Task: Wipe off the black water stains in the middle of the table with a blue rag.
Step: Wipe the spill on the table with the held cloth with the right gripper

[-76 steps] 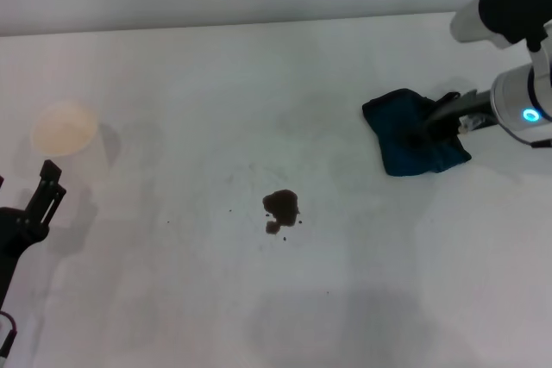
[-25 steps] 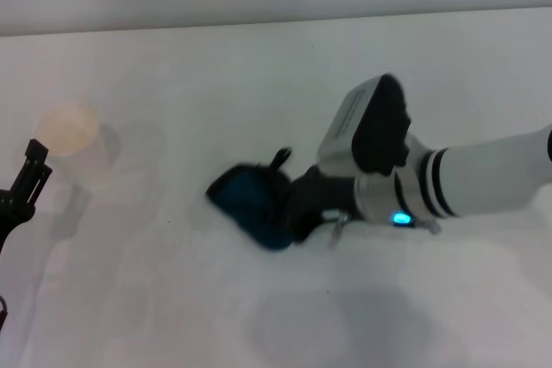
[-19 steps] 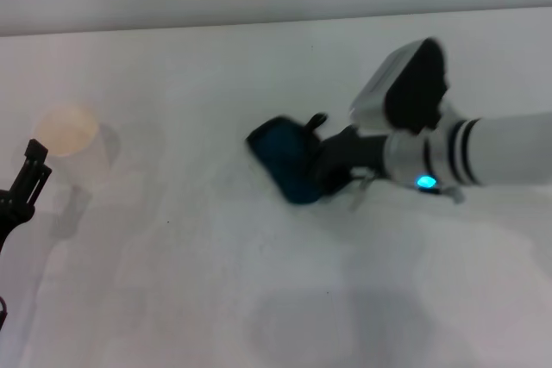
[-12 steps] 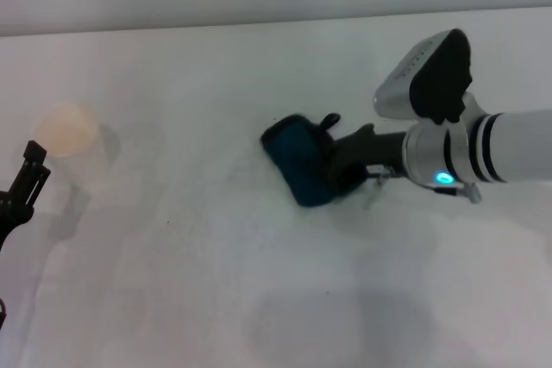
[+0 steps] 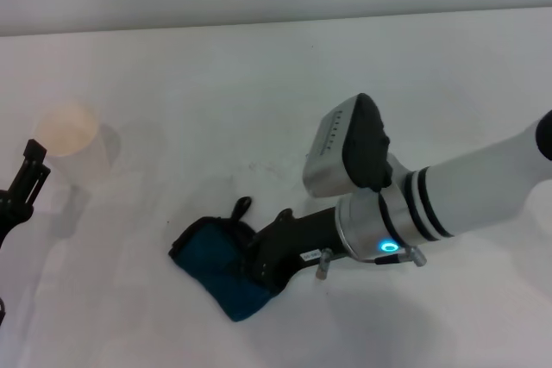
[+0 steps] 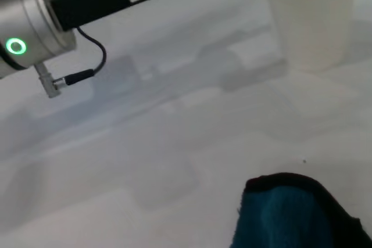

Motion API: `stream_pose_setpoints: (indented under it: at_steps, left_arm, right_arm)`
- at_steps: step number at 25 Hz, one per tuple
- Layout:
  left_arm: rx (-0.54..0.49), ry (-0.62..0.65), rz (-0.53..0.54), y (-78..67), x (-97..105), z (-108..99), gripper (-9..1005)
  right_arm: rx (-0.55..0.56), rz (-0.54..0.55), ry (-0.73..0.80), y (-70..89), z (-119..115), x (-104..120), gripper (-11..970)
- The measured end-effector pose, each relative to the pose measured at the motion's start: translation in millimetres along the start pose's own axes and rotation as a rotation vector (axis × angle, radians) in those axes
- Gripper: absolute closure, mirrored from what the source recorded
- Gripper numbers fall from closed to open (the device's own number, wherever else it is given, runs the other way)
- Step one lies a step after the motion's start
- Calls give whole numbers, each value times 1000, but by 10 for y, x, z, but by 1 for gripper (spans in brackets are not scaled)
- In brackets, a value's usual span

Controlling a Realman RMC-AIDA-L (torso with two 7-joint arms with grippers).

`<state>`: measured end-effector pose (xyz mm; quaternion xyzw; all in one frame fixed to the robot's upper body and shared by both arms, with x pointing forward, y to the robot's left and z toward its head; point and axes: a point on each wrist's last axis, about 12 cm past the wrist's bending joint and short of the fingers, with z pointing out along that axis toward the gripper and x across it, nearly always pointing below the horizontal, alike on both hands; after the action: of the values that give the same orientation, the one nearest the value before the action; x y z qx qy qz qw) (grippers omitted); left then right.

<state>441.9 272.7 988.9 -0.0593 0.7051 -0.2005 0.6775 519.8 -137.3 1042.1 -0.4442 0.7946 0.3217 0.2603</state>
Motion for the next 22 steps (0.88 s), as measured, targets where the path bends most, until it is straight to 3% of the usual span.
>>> stream_pose_setpoints:
  at_steps: [7, 16, 22]
  left_arm:
    - [-4, 2, 0, 4, 6, -15, 109]
    - [3, 3, -3, -14, 11, -9, 108]
    - [9, 8, -3, -23, 19, -19, 108]
  right_arm:
    - [106, 42, -43, -276, -139, -6, 869]
    - [324, 146, -97, -786, -423, 69, 869]
    - [438, 202, -124, -1023, -719, 162, 870]
